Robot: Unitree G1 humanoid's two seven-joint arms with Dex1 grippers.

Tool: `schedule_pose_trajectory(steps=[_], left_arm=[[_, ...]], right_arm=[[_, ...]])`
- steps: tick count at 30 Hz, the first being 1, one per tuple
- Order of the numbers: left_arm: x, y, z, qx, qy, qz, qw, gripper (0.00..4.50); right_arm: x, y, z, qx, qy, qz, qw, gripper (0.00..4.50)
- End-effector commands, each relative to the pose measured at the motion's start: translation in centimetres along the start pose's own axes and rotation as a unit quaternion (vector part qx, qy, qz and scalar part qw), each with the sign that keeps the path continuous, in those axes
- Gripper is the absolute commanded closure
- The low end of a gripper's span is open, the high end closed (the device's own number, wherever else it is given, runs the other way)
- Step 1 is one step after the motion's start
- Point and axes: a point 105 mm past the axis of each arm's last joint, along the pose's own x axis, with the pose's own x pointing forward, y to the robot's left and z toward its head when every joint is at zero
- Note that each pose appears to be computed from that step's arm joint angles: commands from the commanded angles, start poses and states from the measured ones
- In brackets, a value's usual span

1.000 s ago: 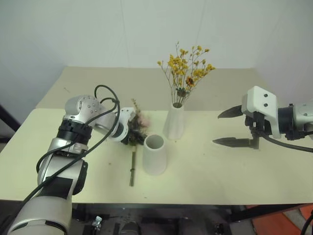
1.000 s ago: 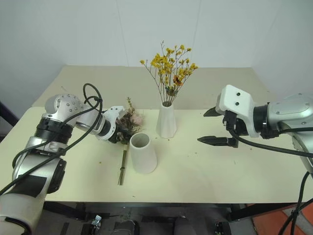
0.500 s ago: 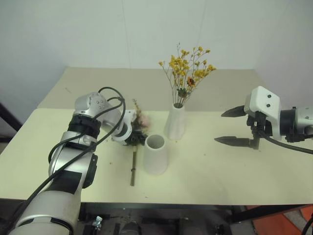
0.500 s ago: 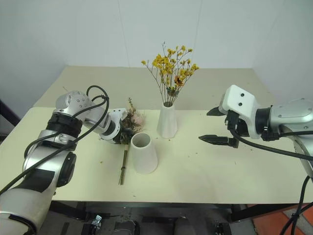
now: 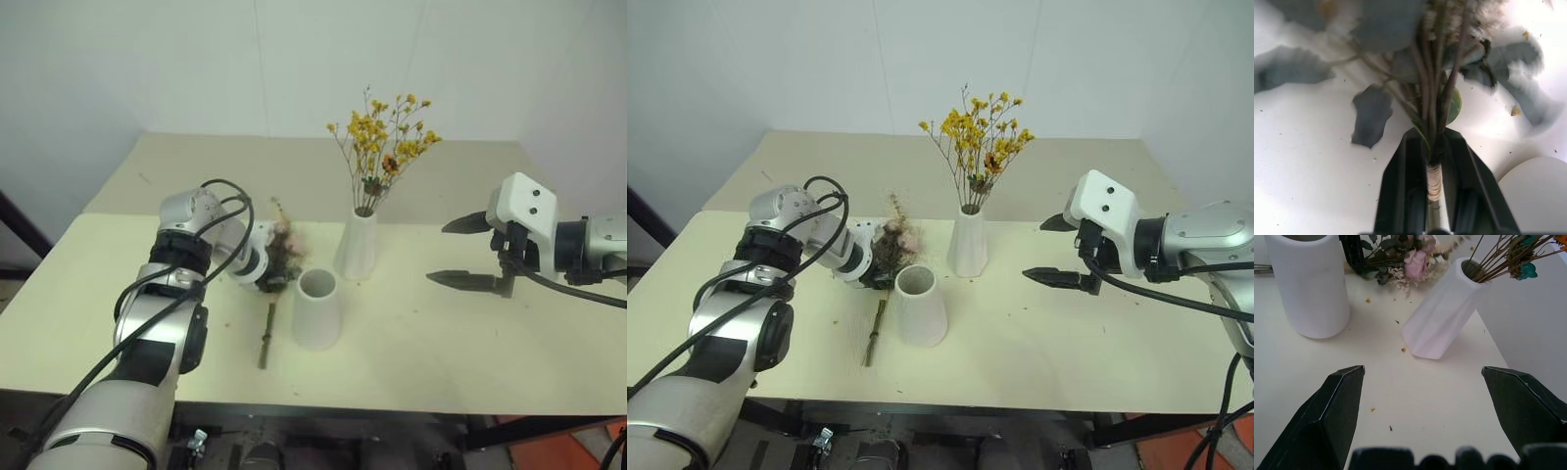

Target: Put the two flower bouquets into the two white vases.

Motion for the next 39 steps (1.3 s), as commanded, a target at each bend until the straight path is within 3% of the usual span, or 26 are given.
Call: schedule_pose_trajectory(steps=[1,8,12,15,20,23,24,32,39], left_arm=[[-0.3,0.5,0.5,-0.001,-0.018,0.024,1.0,4.35],[-4.4,2.7,4.8,-0.016,-0.148,0.085,0.985,4.35],[-9.6,3.1,8.0,-0.009,-0.284,0.062,0.957,4.35],[-12.9,3.3,9.0,0.015,-0.371,0.051,0.927,4.35],[-18.1,2.6,9.2,0.078,-0.523,-0.021,0.849,4.35],[-22.0,1.0,7.7,0.092,-0.607,-0.201,0.763,4.35],[-23.0,0.6,7.1,0.093,-0.618,-0.243,0.742,4.35],[-26.3,-2.4,4.0,0.199,-0.606,-0.416,0.648,4.35],[-25.2,-3.5,3.5,0.25,-0.557,-0.493,0.62,4.35]], right_arm=[[-0.8,-0.6,0.6,-0.012,-0.006,-0.024,1.0,0.0],[-1.0,-0.9,0.6,-0.01,-0.005,-0.031,0.999,0.0],[-1.2,-1.1,0.6,-0.01,-0.004,-0.037,0.999,0.0],[-1.4,-1.3,0.5,-0.008,-0.003,-0.046,0.999,0.0],[-1.6,-1.6,0.5,0.001,-0.007,-0.061,0.998,0.0],[-1.9,-1.4,1.0,0.009,-0.026,-0.051,0.998,0.0],[-2.2,-1.2,1.4,0.012,-0.041,-0.044,0.998,0.0],[-4.0,1.4,3.8,0.018,-0.145,0.039,0.988,0.0],[-3.0,3.3,3.0,-0.01,-0.175,0.069,0.982,0.0]])
